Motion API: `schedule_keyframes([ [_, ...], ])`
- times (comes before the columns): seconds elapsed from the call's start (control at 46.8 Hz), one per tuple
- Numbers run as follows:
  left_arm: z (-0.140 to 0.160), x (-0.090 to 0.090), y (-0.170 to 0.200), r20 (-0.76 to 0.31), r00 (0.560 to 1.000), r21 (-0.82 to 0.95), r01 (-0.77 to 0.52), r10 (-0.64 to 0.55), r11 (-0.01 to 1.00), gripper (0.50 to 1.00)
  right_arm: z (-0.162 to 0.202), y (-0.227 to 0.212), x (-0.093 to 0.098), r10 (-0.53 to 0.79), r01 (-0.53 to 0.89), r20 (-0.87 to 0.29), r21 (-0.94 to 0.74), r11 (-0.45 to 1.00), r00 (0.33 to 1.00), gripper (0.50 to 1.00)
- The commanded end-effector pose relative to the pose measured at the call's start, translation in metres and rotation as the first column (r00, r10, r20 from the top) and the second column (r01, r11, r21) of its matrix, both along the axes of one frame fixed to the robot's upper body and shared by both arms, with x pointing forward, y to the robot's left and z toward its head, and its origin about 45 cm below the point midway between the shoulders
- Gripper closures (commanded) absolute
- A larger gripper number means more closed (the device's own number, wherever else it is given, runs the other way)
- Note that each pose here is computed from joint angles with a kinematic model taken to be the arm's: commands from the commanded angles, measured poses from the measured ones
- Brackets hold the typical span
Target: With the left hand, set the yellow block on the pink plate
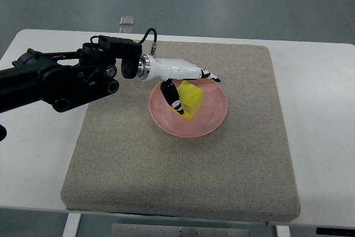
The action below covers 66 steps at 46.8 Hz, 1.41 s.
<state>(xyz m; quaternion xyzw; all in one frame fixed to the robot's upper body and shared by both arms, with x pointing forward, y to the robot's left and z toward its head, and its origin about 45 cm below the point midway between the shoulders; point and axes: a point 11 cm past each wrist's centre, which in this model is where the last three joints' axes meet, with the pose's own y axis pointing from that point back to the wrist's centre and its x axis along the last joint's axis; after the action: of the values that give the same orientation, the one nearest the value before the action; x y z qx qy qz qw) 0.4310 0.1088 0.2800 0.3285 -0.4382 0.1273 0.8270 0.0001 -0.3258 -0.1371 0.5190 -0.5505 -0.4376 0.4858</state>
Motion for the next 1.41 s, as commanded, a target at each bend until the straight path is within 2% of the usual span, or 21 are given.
schedule_keyframes([
  [0.0,0.02,0.006,0.006,-0.051,0.997,-0.122,-0.059,0.053,0.991,0.504,0.0,0.0,0.0,0.0,0.0,0.0,-0.001,1.0,1.0,0.576],
  [0.192,0.062,0.021,0.031,-0.264,0.954,-0.415,-0.247,0.144,0.875,0.504,0.0,0.0,0.0,0.0,0.0,0.0,0.001,1.0,1.0,0.576],
  [0.278,0.07,0.026,0.041,-0.368,0.919,-0.508,-0.326,0.142,0.797,0.504,0.0,0.0,0.0,0.0,0.0,0.0,-0.001,1.0,1.0,0.576],
  [0.384,0.076,0.039,0.066,-0.429,0.884,-0.559,-0.422,0.187,0.713,0.504,0.0,0.0,0.0,0.0,0.0,0.0,-0.001,1.0,1.0,0.576],
  [0.662,0.05,0.054,0.126,-0.635,0.737,-0.604,-0.66,0.229,0.447,0.504,0.0,0.0,0.0,0.0,0.0,0.0,0.001,1.0,1.0,0.576],
  [0.769,0.037,0.052,0.136,-0.711,0.678,-0.597,-0.722,0.187,0.35,0.504,0.0,0.0,0.0,0.0,0.0,0.0,0.001,1.0,1.0,0.576],
  [0.897,0.011,0.046,0.142,-0.814,0.568,-0.525,-0.808,0.119,0.268,0.504,0.0,0.0,0.0,0.0,0.0,0.0,0.001,1.0,1.0,0.576],
  [1.025,-0.003,0.045,0.153,-0.875,0.481,-0.469,-0.869,0.049,0.154,0.504,0.0,0.0,0.0,0.0,0.0,0.0,-0.001,1.0,1.0,0.576],
  [1.238,-0.008,0.043,0.167,-0.909,0.408,-0.409,-0.912,-0.09,-0.005,0.504,0.0,0.0,0.001,0.0,0.0,0.001,-0.001,1.0,1.0,0.576],
  [1.388,-0.02,0.039,0.175,-0.92,0.379,-0.377,-0.925,-0.1,-0.04,0.504,0.0,0.0,0.0,0.0,0.0,0.0,0.001,1.0,1.0,0.576],
])
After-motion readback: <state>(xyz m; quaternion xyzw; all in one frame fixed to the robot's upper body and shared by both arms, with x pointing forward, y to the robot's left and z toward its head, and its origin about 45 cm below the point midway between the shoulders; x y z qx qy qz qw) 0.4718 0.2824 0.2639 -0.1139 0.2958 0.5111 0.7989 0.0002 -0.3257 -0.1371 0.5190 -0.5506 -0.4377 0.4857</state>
